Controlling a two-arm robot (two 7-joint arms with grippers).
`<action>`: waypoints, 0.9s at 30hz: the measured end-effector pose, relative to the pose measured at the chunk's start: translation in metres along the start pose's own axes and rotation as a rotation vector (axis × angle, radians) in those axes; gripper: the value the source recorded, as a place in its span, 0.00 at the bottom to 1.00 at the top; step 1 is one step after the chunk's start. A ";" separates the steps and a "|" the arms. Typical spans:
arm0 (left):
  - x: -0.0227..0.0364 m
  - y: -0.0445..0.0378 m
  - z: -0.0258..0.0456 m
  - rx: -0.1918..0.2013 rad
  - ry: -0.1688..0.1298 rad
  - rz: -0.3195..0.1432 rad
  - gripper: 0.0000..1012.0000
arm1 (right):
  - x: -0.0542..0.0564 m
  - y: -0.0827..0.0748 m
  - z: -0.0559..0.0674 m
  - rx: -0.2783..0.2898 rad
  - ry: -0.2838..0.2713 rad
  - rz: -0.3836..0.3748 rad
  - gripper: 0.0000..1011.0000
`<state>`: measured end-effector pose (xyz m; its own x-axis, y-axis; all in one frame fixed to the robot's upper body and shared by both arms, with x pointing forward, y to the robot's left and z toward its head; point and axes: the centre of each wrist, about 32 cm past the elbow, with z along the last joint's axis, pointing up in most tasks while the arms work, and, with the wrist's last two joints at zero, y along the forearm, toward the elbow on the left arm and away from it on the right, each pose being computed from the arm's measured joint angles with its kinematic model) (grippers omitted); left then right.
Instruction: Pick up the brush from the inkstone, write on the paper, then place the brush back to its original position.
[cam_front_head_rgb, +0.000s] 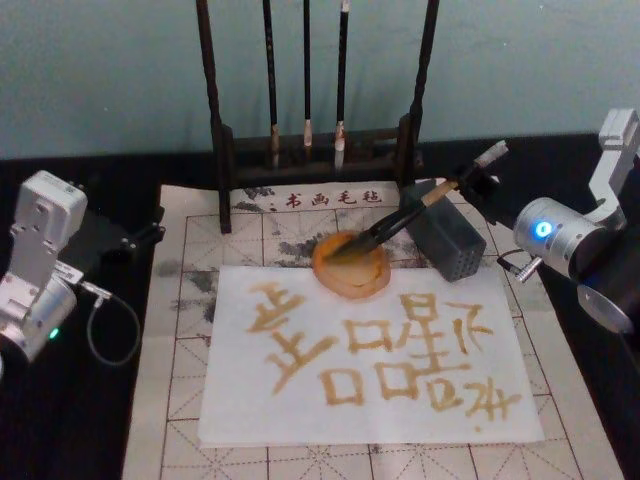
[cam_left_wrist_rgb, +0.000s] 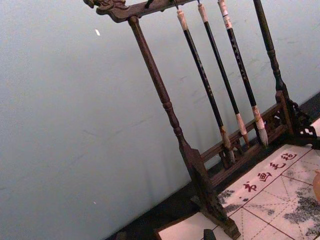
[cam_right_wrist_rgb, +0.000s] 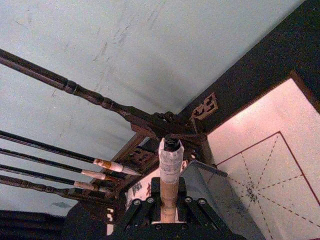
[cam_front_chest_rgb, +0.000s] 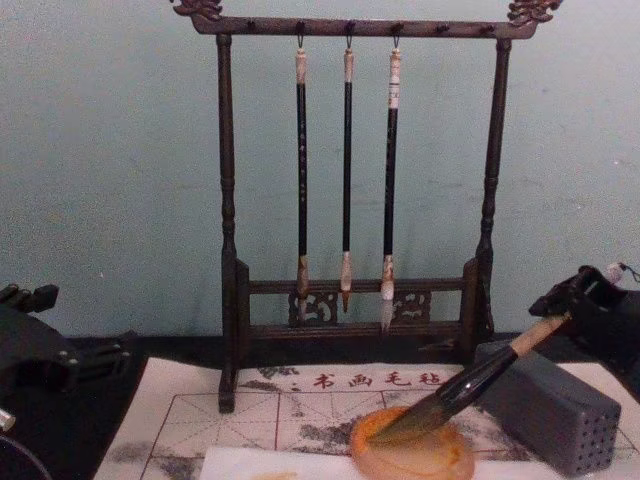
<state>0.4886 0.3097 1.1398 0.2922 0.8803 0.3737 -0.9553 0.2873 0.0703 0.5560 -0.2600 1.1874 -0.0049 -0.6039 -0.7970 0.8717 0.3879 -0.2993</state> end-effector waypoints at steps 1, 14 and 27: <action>0.0000 0.0000 0.0000 0.000 0.000 0.000 0.99 | 0.000 0.000 0.000 0.000 0.000 0.000 0.20; 0.0000 0.0000 0.0000 0.000 0.000 0.000 0.99 | 0.000 0.000 0.000 -0.001 0.001 0.003 0.54; 0.0000 0.0000 0.0000 0.000 0.000 0.000 0.99 | 0.000 0.000 0.000 -0.001 0.001 0.004 0.91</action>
<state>0.4886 0.3096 1.1398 0.2923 0.8803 0.3737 -0.9552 0.2874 0.0703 0.5561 -0.2602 1.1876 -0.0021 -0.6017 -0.7987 0.8711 0.3911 -0.2969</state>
